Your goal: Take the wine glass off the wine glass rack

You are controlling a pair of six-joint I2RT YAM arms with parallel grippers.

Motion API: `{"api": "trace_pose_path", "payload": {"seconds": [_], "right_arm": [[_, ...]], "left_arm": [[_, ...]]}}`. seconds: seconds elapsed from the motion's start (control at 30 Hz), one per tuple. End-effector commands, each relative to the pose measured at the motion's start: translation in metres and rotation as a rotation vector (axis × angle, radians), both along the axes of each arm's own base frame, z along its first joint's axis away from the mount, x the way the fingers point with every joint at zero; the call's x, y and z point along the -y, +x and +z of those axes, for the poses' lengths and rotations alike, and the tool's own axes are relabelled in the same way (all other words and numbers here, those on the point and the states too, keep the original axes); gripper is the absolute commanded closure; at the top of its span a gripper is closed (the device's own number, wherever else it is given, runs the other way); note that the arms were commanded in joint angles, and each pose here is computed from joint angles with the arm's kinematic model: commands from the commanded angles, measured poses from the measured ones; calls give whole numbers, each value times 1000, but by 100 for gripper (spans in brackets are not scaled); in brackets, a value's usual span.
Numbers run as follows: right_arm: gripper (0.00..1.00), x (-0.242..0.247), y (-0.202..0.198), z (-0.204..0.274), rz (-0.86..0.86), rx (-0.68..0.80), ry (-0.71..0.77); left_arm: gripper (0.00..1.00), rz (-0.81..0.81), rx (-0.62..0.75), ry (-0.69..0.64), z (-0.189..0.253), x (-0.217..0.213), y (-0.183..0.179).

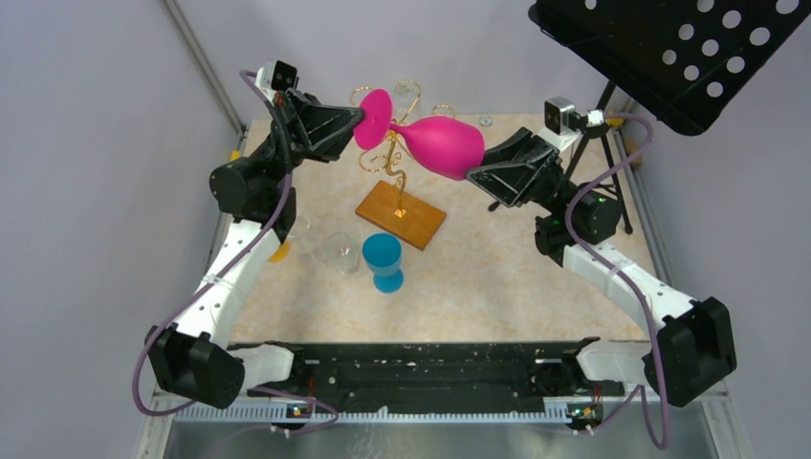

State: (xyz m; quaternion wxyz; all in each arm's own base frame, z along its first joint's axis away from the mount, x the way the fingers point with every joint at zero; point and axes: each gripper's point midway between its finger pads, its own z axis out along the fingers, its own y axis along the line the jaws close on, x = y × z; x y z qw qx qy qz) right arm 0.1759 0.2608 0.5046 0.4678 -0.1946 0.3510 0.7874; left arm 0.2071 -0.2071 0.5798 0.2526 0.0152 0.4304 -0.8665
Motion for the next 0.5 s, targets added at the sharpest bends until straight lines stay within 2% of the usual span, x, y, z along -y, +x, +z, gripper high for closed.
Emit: {"api": "trace_pose_path", "payload": {"seconds": [0.0,0.07,0.17,0.23,0.27,0.33,0.4,0.47], "right_arm": [[66,16,-32,30,26,150,72],[75,16,-32,30,25,145,75],[99,17,-32,32,19,142,74],[100,17,-32,34,18,140,73],[100,17,-32,34,16,141,72],[100,18,-33,36,8,142,73],[100,20,-35,37,-7,142,71],[100,21,-35,37,-33,137,64]], "left_arm": [[100,7,34,-3,4,0,-4],[100,13,31,-4,3,0,-3],[100,17,34,-5,4,0,-3],[97,21,40,-6,4,0,-5],[92,23,42,-6,5,-1,-5],[70,36,42,-11,4,-1,-5],[52,58,45,-12,4,-2,-3],[40,78,54,-1,3,-2,-3]]}}
